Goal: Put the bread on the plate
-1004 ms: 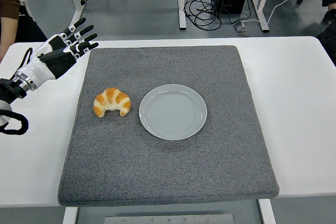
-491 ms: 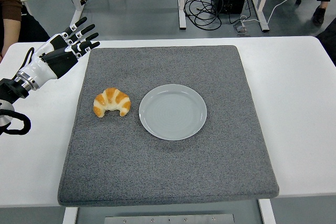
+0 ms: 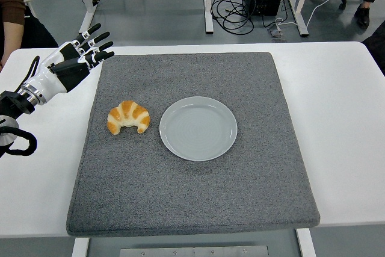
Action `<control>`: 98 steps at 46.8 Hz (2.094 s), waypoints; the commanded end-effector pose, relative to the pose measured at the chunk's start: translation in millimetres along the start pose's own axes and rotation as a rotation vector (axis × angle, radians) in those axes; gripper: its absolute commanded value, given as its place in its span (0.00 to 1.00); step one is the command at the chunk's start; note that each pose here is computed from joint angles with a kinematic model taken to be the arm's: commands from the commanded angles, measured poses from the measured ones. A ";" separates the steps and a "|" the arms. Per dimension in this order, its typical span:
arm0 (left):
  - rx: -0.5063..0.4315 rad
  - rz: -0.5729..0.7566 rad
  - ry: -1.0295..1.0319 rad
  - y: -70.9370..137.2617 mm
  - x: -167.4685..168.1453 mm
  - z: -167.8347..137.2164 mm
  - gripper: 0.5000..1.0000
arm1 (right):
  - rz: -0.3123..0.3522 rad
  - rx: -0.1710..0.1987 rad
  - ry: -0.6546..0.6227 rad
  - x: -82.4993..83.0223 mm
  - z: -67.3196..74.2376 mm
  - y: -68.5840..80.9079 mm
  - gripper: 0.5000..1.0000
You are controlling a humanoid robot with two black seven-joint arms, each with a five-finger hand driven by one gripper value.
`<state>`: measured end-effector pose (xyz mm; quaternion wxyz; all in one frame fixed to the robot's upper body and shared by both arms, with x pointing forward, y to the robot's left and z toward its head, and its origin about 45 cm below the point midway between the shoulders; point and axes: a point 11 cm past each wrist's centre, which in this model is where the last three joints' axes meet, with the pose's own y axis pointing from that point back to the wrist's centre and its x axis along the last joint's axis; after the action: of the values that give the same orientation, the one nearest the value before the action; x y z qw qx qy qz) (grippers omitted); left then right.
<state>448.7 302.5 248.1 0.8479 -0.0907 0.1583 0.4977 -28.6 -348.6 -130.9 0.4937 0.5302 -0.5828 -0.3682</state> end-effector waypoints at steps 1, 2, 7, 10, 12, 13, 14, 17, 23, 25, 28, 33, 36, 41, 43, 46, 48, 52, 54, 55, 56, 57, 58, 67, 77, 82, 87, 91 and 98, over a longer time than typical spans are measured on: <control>0.002 -0.015 -0.027 -3.1 -3.8 2.4 0.94 | 0.000 0.000 0.000 0.0 0.0 0.0 1.00; 0.002 -0.021 -0.043 -4.6 -5.2 4.4 0.94 | 0.000 0.000 0.000 0.0 0.0 0.0 1.00; 0.038 -0.052 -0.152 -7.1 -9.8 5.1 0.94 | 0.000 0.000 0.000 0.0 0.0 0.0 1.00; 0.063 -0.079 -0.234 -9.4 -14.6 7.4 0.94 | 0.000 0.000 -0.001 0.1 0.0 0.0 1.00; 0.083 -0.093 -0.285 -9.3 -16.1 7.0 0.94 | 0.000 0.000 -0.001 0.1 0.0 0.0 1.00; 0.090 -0.106 -0.313 -10.2 -18.9 7.4 0.94 | 0.000 0.000 0.000 0.0 0.0 0.0 1.00; 0.101 -0.115 -0.344 -10.4 -20.1 7.8 0.94 | 0.000 0.000 0.000 0.0 0.0 0.0 1.00; 0.115 -0.142 -0.444 -12.0 -24.4 17.4 0.94 | 0.000 0.000 0.000 0.0 0.0 0.0 1.00; 0.143 -0.196 -0.630 -13.3 -34.1 34.0 0.94 | 0.000 0.000 0.000 0.0 0.0 0.0 1.00; 0.161 -0.220 -0.702 -13.3 -38.8 35.2 0.94 | 0.000 0.000 0.000 0.0 0.0 0.0 1.00; 0.185 -0.262 -0.823 -11.8 -47.0 37.0 0.94 | 0.000 0.000 -0.001 0.1 0.0 0.0 1.00; 0.203 -0.321 -1.020 -4.7 -61.2 43.2 0.94 | 0.000 0.000 -0.001 0.1 0.0 0.0 1.00; 0.197 -0.346 -1.117 -0.2 -69.0 50.5 0.94 | 0.000 -0.002 0.000 0.0 0.9 0.2 1.00; 0.172 -0.357 -1.230 2.4 -79.0 64.3 0.94 | 0.000 -0.003 0.000 -0.1 1.8 0.5 1.00; 0.168 -0.351 -1.263 3.7 -78.7 67.9 0.94 | 0.000 -0.003 0.000 -0.1 1.8 0.5 1.00; 0.160 -0.343 -1.313 4.1 -78.8 72.5 0.94 | 0.000 -0.003 -0.002 0.0 1.7 0.5 1.00; 0.154 -0.339 -1.343 4.3 -78.0 74.3 0.94 | 0.000 -0.003 -0.002 0.0 1.7 0.5 1.00; 0.136 -0.329 -1.400 6.7 -74.6 76.6 0.94 | 0.000 -0.003 -0.002 0.0 1.7 0.5 1.00; 0.126 -0.326 -1.426 8.0 -73.0 76.2 0.94 | -0.001 -0.003 -0.002 -0.5 1.6 0.5 1.00; 0.120 -0.329 -1.435 8.5 -73.0 75.1 0.94 | -0.001 -0.003 -0.002 -0.5 1.6 0.5 1.00; 0.113 -0.333 -1.444 9.0 -73.1 74.0 0.94 | -0.001 -0.003 -0.002 -0.5 1.6 0.5 1.00; 0.104 -0.334 -1.451 9.2 -73.4 74.0 0.94 | -0.001 -0.003 -0.002 -0.5 1.6 0.5 1.00; 0.098 -0.336 -1.456 9.8 -73.1 72.8 0.94 | -0.001 -0.003 -0.002 -0.5 1.6 0.5 1.00; 0.133 -0.335 -1.442 18.8 -62.8 36.3 0.94 | -0.001 -0.003 -0.002 -0.5 1.6 0.5 1.00; 0.121 -0.304 -1.476 22.5 -54.8 3.8 0.93 | -0.001 -0.003 -0.002 -0.5 1.7 0.5 1.00; 0.101 -0.285 -1.483 18.6 -52.6 -7.2 0.93 | -0.001 -0.004 -0.002 -0.6 2.5 0.7 1.00; 0.111 -0.267 -1.486 16.3 -45.5 -14.1 0.93 | -0.001 -0.004 -0.004 -0.5 2.5 0.7 1.00; 0.126 -0.253 -1.486 15.0 -40.0 -18.0 0.92 | -0.001 -0.003 -0.004 -0.5 1.6 0.5 1.00; 0.153 -0.245 -1.480 13.6 -33.4 -26.6 0.92 | -0.001 -0.003 -0.002 -0.5 1.6 0.5 1.00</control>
<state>417.1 276.3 240.9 0.7830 0.3084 -0.4345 0.3209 -30.9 -348.2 -130.9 0.4938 0.5290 -0.5825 -0.3701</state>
